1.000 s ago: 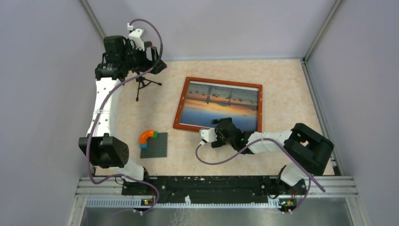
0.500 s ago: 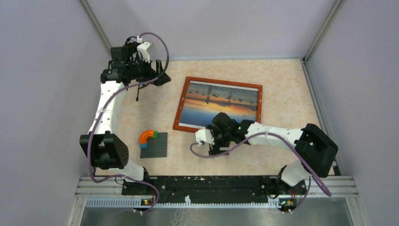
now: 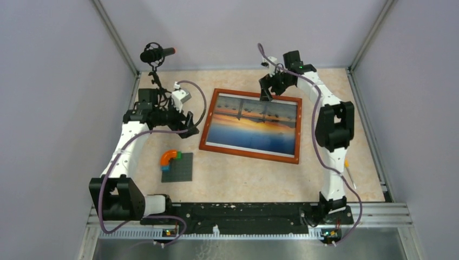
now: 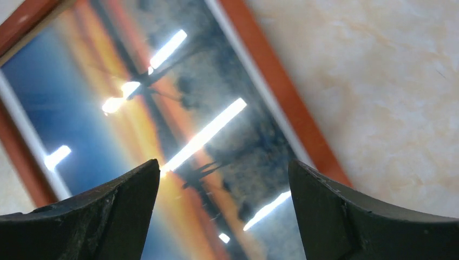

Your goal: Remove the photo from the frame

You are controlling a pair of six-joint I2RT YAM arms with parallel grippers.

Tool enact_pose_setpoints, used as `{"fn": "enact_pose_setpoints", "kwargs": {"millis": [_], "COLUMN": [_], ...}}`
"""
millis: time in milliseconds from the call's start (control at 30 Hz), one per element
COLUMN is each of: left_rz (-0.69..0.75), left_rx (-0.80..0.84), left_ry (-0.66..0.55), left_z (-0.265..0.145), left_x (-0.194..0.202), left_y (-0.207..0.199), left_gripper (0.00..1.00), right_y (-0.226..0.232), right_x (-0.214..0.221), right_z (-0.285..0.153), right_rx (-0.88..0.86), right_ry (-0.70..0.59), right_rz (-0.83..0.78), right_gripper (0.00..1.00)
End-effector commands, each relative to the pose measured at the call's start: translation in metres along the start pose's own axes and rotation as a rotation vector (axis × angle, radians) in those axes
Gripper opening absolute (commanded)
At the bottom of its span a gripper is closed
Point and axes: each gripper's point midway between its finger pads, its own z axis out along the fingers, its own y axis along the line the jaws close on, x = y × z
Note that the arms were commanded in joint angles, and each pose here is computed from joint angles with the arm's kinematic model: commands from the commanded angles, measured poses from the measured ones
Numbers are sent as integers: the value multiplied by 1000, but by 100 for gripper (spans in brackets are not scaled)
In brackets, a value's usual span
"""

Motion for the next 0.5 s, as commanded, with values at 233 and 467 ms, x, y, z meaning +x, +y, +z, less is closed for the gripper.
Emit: {"fn": "enact_pose_setpoints", "kwargs": {"millis": [233, 467], "left_rz": [171, 186], "left_rx": [73, 103], "left_ry": [162, 216], "left_z": [20, 29], "left_x": [45, 56], "left_y": [-28, -42], "left_gripper": [97, 97], "right_y": [-89, -102], "right_x": [15, 53], "right_z": [39, 66], "right_rx": [74, 53], "right_ry": [14, 70], "right_rz": [263, 336], "right_gripper": [88, 88]}}
